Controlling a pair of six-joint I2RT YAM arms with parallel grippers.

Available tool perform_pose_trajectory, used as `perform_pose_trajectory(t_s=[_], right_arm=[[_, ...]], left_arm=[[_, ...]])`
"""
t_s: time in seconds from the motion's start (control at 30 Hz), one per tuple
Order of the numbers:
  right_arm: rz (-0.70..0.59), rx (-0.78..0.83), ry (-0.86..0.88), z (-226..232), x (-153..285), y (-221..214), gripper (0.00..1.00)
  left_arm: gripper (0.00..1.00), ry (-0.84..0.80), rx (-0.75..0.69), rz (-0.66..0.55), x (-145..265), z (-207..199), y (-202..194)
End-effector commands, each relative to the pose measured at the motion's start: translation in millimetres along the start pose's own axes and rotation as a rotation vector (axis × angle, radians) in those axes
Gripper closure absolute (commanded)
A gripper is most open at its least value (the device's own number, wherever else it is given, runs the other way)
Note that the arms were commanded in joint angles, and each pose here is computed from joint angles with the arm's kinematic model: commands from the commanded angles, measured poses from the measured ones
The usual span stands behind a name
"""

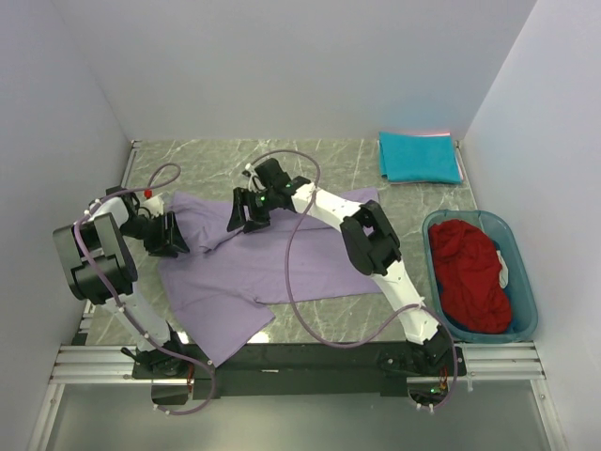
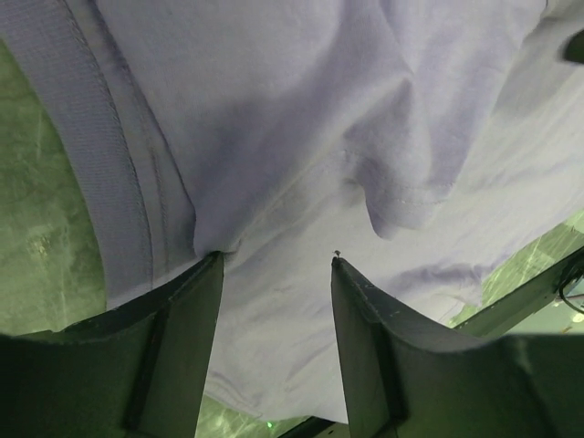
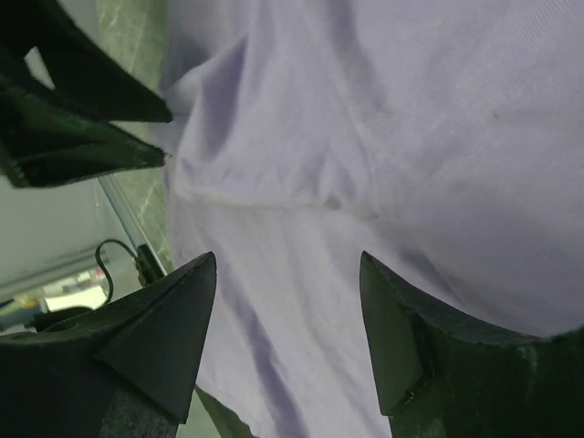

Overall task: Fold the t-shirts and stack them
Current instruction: Fold the tshirt

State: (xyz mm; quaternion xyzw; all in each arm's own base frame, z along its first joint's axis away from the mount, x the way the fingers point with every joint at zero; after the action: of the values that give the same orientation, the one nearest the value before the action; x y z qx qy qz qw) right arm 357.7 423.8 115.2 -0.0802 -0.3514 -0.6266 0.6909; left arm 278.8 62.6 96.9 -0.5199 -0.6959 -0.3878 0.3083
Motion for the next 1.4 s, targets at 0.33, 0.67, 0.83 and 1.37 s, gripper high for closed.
perform_pose_trajectory(t_s=[0.33,0.67,0.83,1.37], right_arm=[[-0.069,-0.107,0.056,12.2,-39.3,-3.3,0.31],[-0.053,-0.132,0.044,10.4,-53.1,-12.6,0.32],[-0.053,-0.127,0.041,11.1,-60.3,-14.7,0.41],[-0.099,-0.009,0.055,36.6,-33.3,-0.6,1.00]], left_arm=[[0.45,-0.037,0.008,-0.024,-2.8,-0.3,5.7],[0.45,-0.029,0.009,-0.032,-4.0,1.3,7.1],[0.55,-0.031,0.016,-0.026,-5.7,1.9,7.9],[0.99,-0.052,-0.019,-0.058,19.8,-15.9,16.0]])
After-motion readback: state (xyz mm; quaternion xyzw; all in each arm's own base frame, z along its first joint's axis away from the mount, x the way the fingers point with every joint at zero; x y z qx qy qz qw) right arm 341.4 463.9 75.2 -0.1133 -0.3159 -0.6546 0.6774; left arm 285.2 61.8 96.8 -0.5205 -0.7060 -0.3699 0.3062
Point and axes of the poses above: each gripper's point midway between its finger pads, its own x axis back along the fingers, its own z axis along the line the jaws close on, y = z × x, the point moved 7 cm from there along x, back along the fingers
